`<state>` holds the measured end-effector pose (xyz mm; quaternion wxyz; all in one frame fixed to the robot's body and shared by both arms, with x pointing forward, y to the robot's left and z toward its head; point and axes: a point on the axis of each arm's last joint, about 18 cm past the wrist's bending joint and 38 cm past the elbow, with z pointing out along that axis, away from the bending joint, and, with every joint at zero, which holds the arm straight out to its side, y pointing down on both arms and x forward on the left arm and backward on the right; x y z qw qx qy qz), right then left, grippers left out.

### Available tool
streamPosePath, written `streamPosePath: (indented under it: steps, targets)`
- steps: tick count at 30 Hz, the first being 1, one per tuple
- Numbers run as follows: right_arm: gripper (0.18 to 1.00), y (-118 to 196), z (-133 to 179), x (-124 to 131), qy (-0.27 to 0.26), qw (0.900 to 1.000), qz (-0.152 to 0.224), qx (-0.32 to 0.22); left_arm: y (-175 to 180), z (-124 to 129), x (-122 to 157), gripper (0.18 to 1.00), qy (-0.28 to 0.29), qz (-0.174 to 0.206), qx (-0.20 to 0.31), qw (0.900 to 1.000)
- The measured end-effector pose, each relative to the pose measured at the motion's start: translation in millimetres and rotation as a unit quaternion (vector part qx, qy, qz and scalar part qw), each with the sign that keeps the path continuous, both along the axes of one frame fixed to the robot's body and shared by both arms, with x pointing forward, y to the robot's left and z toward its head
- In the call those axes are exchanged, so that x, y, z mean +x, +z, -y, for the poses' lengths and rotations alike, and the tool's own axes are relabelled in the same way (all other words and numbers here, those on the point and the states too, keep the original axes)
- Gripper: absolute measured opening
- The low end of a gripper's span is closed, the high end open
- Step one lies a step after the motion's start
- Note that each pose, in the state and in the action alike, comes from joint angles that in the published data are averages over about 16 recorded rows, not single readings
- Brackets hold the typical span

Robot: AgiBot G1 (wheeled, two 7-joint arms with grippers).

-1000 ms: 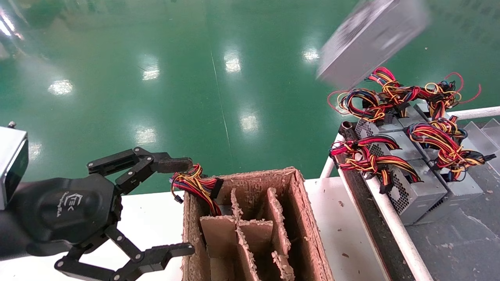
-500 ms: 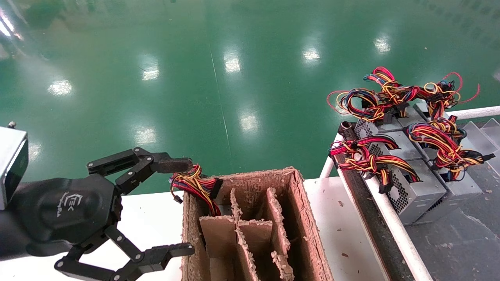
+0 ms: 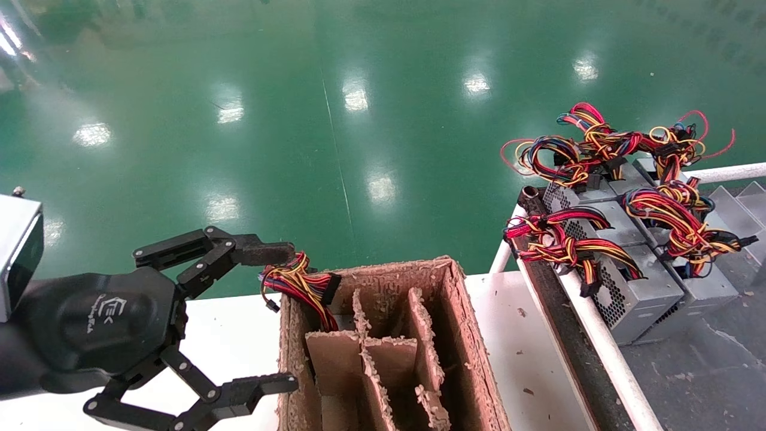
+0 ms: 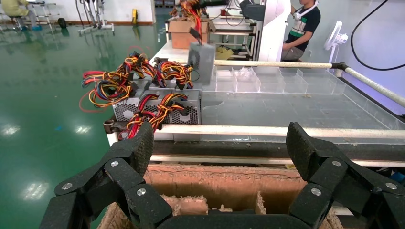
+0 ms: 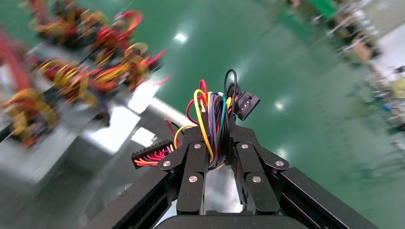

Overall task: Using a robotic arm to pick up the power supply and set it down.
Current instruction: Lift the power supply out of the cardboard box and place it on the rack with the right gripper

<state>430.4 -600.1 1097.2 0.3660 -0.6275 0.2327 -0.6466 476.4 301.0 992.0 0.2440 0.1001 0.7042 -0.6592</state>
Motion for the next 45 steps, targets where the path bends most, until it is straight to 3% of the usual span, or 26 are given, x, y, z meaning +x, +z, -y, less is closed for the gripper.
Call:
streamPosePath:
  steps: [6, 14, 45]
  targets:
    - [0.250, -21, -9, 3, 0.025, 0.999, -0.036, -0.007, 0, 0, 0, 1.001, 0.000, 0.000, 0.000, 1.0000]
    - [0.250, -36, -28, 16, 0.051, 0.997, -0.053, -0.013, 0, 0, 0, 1.001, 0.000, 0.000, 0.000, 1.0000]
    - [0.254, -55, -71, 48, 0.076, 0.996, -0.050, -0.008, 0, 0, 0, 1.001, 0.000, 0.000, 0.000, 1.0000]
